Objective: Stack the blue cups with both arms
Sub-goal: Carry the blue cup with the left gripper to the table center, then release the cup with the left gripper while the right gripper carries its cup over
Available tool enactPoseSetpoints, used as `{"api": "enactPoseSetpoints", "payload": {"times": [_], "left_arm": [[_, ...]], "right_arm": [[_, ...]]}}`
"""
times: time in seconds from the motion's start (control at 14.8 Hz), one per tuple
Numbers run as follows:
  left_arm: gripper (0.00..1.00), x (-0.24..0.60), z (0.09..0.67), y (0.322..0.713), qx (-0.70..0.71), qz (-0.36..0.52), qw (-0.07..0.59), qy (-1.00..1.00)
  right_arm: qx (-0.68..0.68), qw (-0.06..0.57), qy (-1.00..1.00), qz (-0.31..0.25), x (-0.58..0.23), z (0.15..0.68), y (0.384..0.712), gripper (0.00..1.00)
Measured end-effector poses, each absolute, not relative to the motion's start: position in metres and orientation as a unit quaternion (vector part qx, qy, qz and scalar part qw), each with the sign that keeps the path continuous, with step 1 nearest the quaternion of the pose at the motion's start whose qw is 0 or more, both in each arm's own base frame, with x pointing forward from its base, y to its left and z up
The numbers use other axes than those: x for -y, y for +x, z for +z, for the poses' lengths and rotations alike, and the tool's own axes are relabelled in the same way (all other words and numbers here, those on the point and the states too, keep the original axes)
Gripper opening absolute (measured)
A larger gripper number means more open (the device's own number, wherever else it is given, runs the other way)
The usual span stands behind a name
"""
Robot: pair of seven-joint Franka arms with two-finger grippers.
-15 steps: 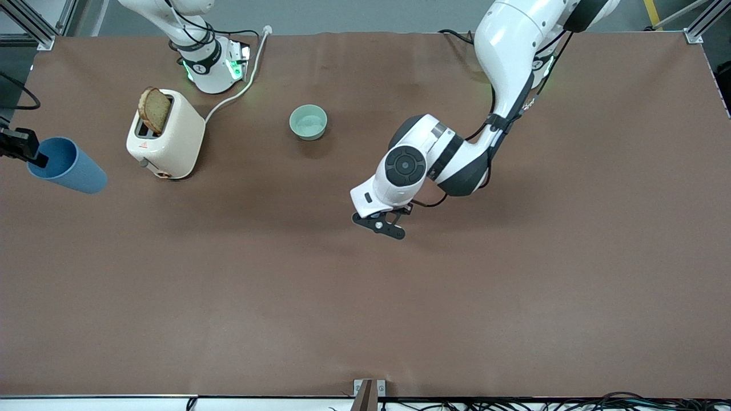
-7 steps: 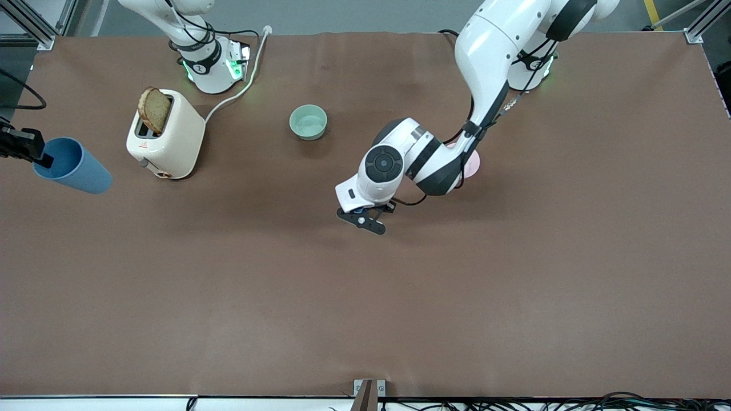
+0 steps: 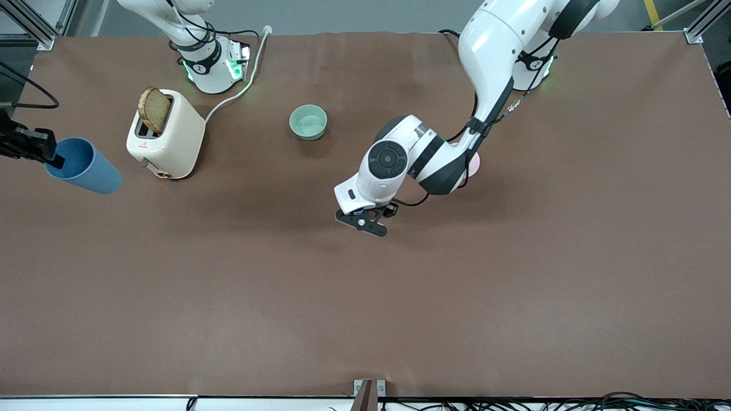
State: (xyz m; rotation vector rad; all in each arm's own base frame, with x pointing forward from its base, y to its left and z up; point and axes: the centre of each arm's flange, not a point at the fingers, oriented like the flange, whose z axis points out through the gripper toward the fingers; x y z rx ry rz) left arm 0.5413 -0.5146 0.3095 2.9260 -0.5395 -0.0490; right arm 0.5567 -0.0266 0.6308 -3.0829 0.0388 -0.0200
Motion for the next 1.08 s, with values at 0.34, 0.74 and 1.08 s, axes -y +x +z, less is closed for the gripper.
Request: {"api": "enactPoseSetpoints", "payload": {"times": [0.34, 0.74, 1.08], "left_arm": [[1.00, 0.459, 0.423, 0.572, 0.145, 0.024, 0.093, 0.985], [1.00, 0.238, 0.435, 0.680, -0.011, 0.011, 0.073, 0.997], [1.00, 0.109, 0.479, 0.694, -0.081, 0.023, 0.024, 0.996]], "right_arm": [[-0.021, 0.037, -0.999, -0.004, -0.066, 0.619, 0.557, 0.04], [-0.047, 0.051, -0.997, -0.019, -0.238, 0.566, 0.539, 0.04], [-0.019, 0.058, -0.998, -0.023, -0.348, 0.502, 0.524, 0.04]]}}
